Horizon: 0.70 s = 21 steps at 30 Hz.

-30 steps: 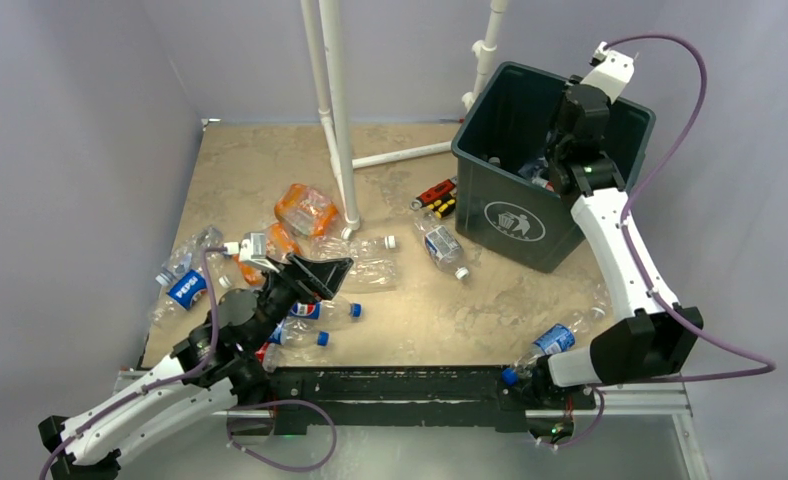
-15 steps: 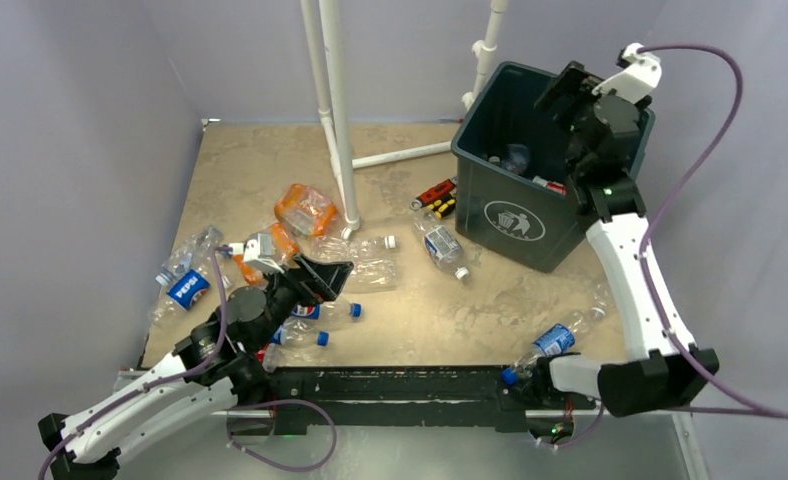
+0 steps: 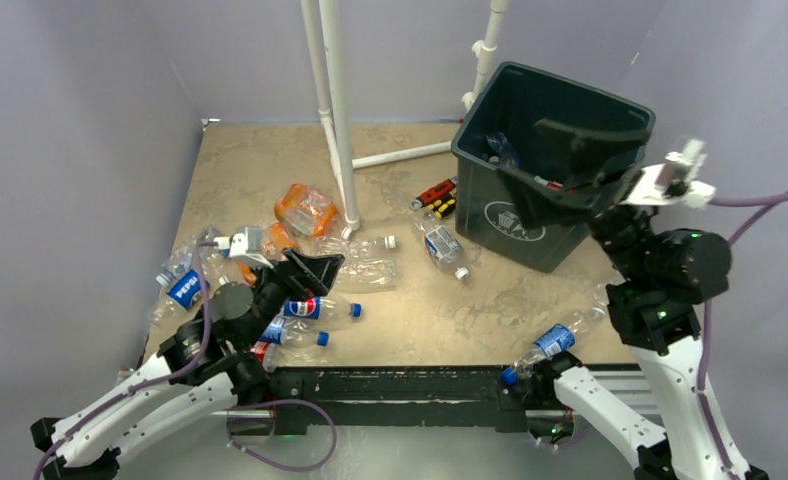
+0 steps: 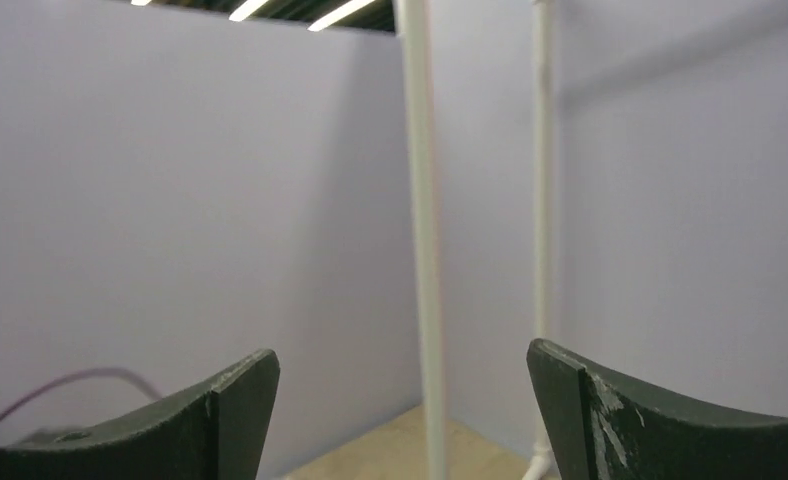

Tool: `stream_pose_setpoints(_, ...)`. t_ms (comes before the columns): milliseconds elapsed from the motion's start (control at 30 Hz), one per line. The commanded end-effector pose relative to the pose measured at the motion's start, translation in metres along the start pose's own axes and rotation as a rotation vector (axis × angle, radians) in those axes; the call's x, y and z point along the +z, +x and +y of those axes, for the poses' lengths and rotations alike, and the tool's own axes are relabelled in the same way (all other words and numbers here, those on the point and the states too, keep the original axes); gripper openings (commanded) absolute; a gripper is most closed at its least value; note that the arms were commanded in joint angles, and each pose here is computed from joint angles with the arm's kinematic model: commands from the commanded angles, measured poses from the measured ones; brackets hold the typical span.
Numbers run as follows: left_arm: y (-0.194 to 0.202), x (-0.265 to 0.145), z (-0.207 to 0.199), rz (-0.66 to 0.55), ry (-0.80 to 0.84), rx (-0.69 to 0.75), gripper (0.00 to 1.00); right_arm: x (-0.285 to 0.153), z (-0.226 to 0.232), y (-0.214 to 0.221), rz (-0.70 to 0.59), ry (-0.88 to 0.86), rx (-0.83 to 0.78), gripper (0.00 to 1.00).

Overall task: Put the plastic bottles in the bin
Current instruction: Place the plastic bottle in the trash bin.

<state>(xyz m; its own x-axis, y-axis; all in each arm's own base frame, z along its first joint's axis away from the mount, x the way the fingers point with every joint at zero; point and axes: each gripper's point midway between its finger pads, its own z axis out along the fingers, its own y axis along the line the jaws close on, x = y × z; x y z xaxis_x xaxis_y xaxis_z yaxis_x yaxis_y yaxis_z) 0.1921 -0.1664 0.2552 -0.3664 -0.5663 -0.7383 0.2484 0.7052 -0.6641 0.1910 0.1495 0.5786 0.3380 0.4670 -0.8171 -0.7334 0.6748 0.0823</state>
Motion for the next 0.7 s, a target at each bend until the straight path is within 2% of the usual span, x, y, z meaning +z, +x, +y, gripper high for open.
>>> stream_pose_setpoints(0, -0.020, -0.009, -0.001, -0.078, 0.026, 0.018, 0.99, -0.023, 0.031, 0.086, 0.257, -0.216, 0.096, 0.99)
stream_pose_setpoints(133, -0.020, -0.009, 0.007, -0.107, 0.016, 0.035, 0.99, -0.038, 0.034, 0.121, 0.332, -0.222, 0.098, 0.99)
stream_pose_setpoints(333, -0.003, 0.003, 0.024, -0.047, -0.089, 0.085, 0.99, -0.042, 0.040, 0.171, 0.416, -0.157, 0.116, 0.99)
stream_pose_setpoints(533, 0.007, 0.013, 0.034, -0.014, -0.168, 0.118, 0.98, -0.051, 0.079, 0.236, 0.528, -0.089, 0.239, 0.99)
stream_pose_setpoints(667, 0.006, 0.010, 0.049, -0.027, -0.247, 0.112, 0.98, -0.073, 0.086, 0.288, 0.630, 0.013, 0.250, 0.99)
